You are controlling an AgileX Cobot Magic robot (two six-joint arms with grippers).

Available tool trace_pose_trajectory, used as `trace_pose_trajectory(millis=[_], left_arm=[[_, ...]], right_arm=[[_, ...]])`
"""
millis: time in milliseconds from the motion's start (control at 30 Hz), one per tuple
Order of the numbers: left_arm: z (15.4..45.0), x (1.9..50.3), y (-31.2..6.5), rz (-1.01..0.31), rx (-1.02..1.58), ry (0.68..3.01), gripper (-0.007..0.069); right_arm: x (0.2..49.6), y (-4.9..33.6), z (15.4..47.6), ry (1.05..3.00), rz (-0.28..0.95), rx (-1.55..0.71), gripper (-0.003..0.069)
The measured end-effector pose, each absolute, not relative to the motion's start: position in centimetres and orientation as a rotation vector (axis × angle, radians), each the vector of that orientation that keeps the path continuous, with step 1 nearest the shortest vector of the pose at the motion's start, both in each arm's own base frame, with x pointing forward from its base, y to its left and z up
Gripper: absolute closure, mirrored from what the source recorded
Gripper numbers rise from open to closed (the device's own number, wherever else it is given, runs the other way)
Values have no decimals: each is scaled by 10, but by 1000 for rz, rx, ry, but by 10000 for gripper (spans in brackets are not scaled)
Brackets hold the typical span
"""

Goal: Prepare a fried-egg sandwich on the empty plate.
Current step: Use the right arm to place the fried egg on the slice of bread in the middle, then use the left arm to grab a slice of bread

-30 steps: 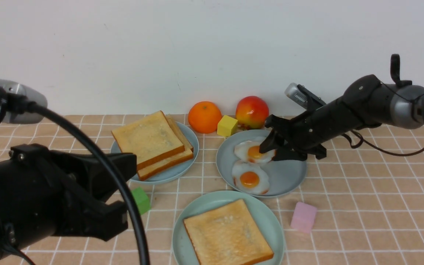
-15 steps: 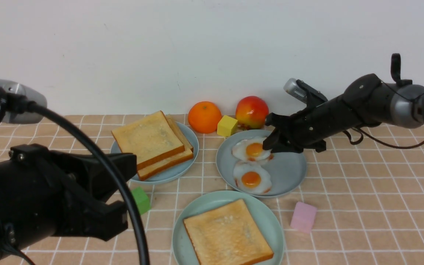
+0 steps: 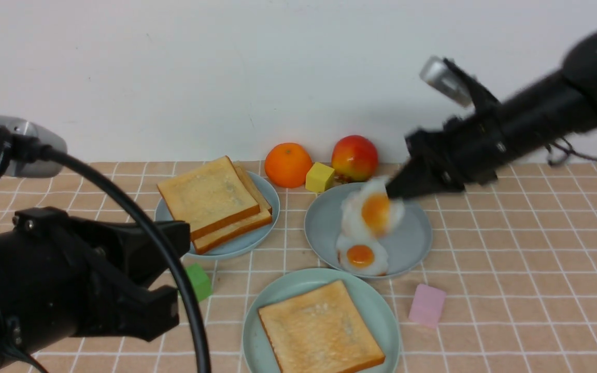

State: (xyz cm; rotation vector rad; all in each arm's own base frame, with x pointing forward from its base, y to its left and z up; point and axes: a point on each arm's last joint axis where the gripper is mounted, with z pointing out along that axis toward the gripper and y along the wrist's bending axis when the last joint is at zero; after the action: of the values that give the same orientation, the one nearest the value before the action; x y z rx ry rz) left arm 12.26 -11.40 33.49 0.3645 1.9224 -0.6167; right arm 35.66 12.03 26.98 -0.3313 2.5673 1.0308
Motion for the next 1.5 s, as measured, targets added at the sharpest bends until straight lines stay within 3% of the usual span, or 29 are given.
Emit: trace_pose_trajectory(millis=[233, 533, 800, 900, 1033, 1100, 1167, 1300, 1400, 1500], left_arm=[[334, 123, -113, -589, 372, 1926, 620], [334, 123, -113, -584, 375, 1924, 611], [334, 123, -112, -577, 373, 1931, 606], [334, 123, -112, -577, 373, 1931, 606], [334, 124, -112, -573, 376, 1928, 603], [334, 124, -112, -566, 380, 1926, 600], [333, 124, -111, -560, 380, 1929, 596], [331, 125, -111, -539, 376, 1950, 594], [325, 128, -113, -502, 375, 1994, 593], [312, 137, -120, -431, 368, 2099, 601]], right_arm=[[310, 156, 240, 2619, 1210, -356, 582], [324, 181, 191, 2661, 1341, -178, 582], [326, 182, 173, 2741, 1338, -88, 571], [326, 179, 169, 2782, 1278, -71, 534], [326, 175, 165, 2824, 1179, -81, 412], [327, 171, 163, 2841, 1133, -82, 286], [329, 167, 168, 2830, 1115, -95, 194], [340, 152, 205, 2739, 1068, -169, 120], [338, 141, 238, 2687, 1008, -255, 148], [321, 127, 292, 2628, 867, -401, 292]])
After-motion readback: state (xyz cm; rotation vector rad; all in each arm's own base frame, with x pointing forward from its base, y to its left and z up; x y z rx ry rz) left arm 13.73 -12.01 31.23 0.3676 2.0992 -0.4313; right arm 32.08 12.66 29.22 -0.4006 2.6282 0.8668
